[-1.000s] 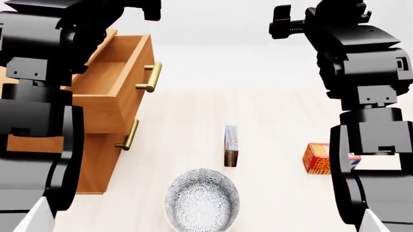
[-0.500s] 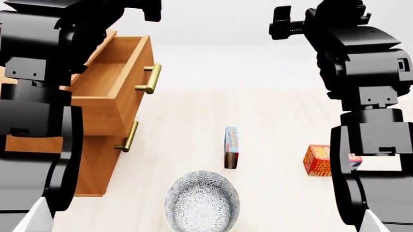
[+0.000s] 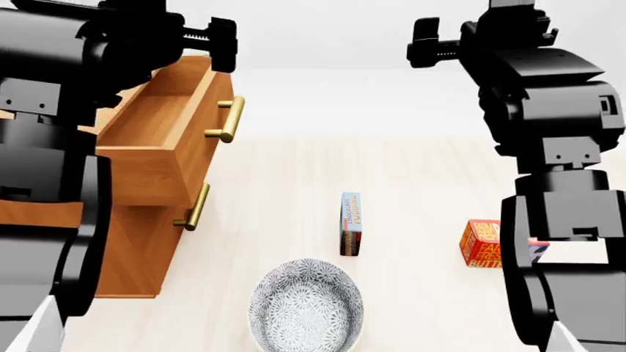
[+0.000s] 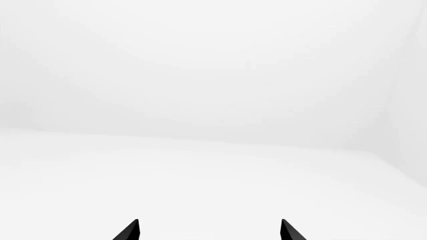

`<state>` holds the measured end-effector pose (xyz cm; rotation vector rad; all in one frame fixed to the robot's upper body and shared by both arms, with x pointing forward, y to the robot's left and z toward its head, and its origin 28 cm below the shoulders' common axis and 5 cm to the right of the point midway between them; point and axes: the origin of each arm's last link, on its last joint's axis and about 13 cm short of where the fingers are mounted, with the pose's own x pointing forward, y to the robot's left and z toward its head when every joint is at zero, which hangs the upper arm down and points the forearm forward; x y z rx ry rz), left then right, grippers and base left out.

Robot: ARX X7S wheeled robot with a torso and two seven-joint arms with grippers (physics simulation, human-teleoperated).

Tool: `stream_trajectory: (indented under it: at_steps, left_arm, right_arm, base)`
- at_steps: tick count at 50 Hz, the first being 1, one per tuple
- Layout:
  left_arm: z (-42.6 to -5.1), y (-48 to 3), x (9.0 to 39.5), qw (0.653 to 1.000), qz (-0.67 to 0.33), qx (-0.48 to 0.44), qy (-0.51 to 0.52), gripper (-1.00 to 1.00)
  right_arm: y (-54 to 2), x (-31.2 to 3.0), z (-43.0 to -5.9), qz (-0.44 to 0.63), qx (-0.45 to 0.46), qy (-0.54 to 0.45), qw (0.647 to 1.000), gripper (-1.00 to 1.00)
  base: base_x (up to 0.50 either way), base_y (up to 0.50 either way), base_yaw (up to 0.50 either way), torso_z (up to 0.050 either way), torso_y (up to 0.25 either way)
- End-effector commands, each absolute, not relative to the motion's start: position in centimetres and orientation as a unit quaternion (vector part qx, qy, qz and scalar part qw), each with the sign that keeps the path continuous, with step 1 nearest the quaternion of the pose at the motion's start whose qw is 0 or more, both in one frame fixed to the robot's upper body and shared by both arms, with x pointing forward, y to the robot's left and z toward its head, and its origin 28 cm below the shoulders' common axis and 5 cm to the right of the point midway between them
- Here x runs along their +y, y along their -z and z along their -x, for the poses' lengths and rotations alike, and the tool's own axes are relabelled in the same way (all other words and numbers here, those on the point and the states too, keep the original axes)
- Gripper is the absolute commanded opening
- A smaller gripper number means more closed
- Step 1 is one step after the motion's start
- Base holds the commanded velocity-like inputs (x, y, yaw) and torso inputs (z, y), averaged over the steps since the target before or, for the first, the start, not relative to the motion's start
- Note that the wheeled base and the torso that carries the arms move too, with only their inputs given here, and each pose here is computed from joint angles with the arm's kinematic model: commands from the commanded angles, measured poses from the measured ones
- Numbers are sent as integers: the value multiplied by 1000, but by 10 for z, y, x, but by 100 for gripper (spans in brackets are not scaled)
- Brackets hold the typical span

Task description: Put the chocolate pudding in the top drawer of the cabinet and close it.

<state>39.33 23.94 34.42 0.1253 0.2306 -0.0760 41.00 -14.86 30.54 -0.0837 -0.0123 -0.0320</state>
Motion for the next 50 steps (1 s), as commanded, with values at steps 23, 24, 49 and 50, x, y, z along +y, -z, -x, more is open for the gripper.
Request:
stream_trajectory:
  at_steps: [23,24,49,50]
  left_arm:
    - [-392,-325,256,972,16,234,36,100]
    - [-393,-324,255,971,16,235,37,100]
    - [-410,-299,248,962,13,269,44,100]
    - [-410,-299,248,962,14,269,44,100]
  right_arm:
    - [-301,-146,-409,52,3,11,999,100]
    - [-300,-146,-409,53,3,11,999,100]
    - [-289,-149,-414,52,15,13,998,100]
    - [-289,-148,-414,52,15,13,998,100]
  base:
    - [0,0,0,0,0]
    - [0,0,0,0,0]
    - [0,0,0,0,0]
    - [0,0,0,0,0]
